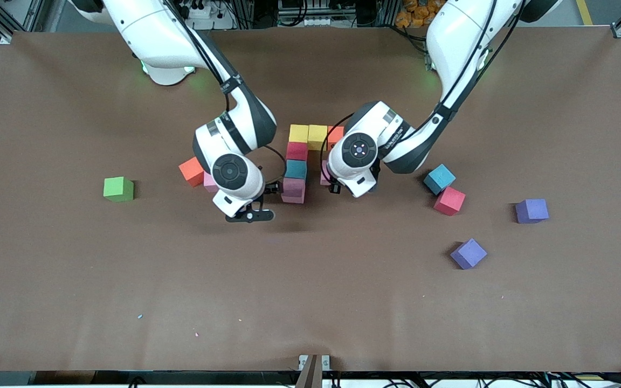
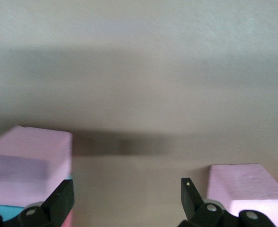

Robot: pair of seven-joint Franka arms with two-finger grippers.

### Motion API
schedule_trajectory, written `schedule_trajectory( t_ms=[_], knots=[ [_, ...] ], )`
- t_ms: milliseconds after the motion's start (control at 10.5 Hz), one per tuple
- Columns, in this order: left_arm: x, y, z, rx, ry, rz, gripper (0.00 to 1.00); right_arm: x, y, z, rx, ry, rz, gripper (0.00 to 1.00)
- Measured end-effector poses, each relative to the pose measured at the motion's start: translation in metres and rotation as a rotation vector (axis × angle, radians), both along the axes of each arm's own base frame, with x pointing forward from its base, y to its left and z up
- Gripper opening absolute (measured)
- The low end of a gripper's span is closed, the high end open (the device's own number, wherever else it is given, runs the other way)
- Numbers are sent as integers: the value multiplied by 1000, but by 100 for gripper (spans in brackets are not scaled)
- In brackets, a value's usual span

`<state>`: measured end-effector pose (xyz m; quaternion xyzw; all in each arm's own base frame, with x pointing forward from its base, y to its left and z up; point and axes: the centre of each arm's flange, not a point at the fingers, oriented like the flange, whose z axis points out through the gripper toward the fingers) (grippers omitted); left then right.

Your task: Arrange 11 blocks into digit 3

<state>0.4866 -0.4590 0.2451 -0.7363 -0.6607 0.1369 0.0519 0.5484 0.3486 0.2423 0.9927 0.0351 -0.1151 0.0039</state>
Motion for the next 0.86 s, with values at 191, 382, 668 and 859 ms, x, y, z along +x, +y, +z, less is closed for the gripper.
schedule_trajectory(
  t_ms=[191,382,668,859],
  knots=[
    [2,0,-2,10,0,53,55,-7,-30,0,-3,12,53,100],
    [-1,-5,-7,13,-4,108,55,-2,-68,18,-10,40,93,100],
    [-16,-20,-19,51,-27,74,55,-6,-114,25,-9,61,110,100],
    [-19,-25,-23,48,-37,75,55,-26,-129,-7,-15,55,103,100]
  ],
)
